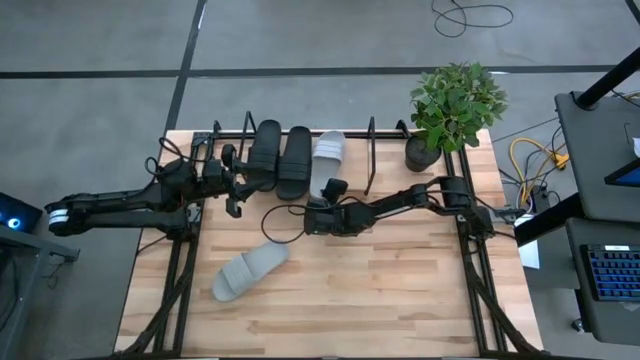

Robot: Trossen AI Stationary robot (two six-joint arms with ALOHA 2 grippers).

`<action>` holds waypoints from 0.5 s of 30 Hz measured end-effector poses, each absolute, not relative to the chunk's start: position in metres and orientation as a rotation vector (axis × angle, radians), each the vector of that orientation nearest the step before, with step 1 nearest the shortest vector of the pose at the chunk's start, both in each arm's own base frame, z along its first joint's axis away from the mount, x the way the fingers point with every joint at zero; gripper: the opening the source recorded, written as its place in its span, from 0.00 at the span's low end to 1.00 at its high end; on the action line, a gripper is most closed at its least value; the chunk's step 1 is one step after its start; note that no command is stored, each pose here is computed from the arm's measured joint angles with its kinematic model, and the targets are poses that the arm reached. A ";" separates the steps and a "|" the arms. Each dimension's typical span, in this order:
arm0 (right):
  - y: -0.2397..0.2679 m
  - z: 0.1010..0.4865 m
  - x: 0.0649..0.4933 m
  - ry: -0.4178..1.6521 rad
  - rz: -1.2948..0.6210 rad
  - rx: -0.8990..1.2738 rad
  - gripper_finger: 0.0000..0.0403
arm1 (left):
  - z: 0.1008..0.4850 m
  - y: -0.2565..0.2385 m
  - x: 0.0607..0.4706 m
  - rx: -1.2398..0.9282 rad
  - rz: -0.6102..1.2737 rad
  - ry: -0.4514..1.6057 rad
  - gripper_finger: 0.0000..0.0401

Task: Pick and place slides into the shelf
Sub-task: Put the right gray slipper on the shelf

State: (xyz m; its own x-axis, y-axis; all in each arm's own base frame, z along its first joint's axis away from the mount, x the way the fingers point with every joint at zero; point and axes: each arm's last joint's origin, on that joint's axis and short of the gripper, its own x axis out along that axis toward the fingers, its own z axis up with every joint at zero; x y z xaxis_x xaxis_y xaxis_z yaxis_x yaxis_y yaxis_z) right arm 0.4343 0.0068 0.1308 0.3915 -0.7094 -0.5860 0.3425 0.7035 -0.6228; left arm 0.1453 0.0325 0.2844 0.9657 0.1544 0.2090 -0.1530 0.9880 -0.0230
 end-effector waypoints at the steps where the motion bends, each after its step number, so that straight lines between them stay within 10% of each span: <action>1: 0.007 0.132 0.434 0.952 -0.693 -0.438 0.48 | 0.284 0.033 0.145 -0.007 0.155 -0.212 0.42; 15: 0.012 0.174 0.428 0.892 -0.529 -0.286 0.48 | 0.284 0.033 0.145 -0.006 0.156 -0.204 0.42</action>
State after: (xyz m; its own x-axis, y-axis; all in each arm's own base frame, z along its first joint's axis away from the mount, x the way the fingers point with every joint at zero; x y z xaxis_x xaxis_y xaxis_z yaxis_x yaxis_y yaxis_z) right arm 0.4281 0.0120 0.1742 0.5119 -0.5485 -0.6612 0.3167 0.8359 -0.4483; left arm 0.1454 0.0326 0.2837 0.9672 0.1548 0.2015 -0.1536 0.9879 -0.0217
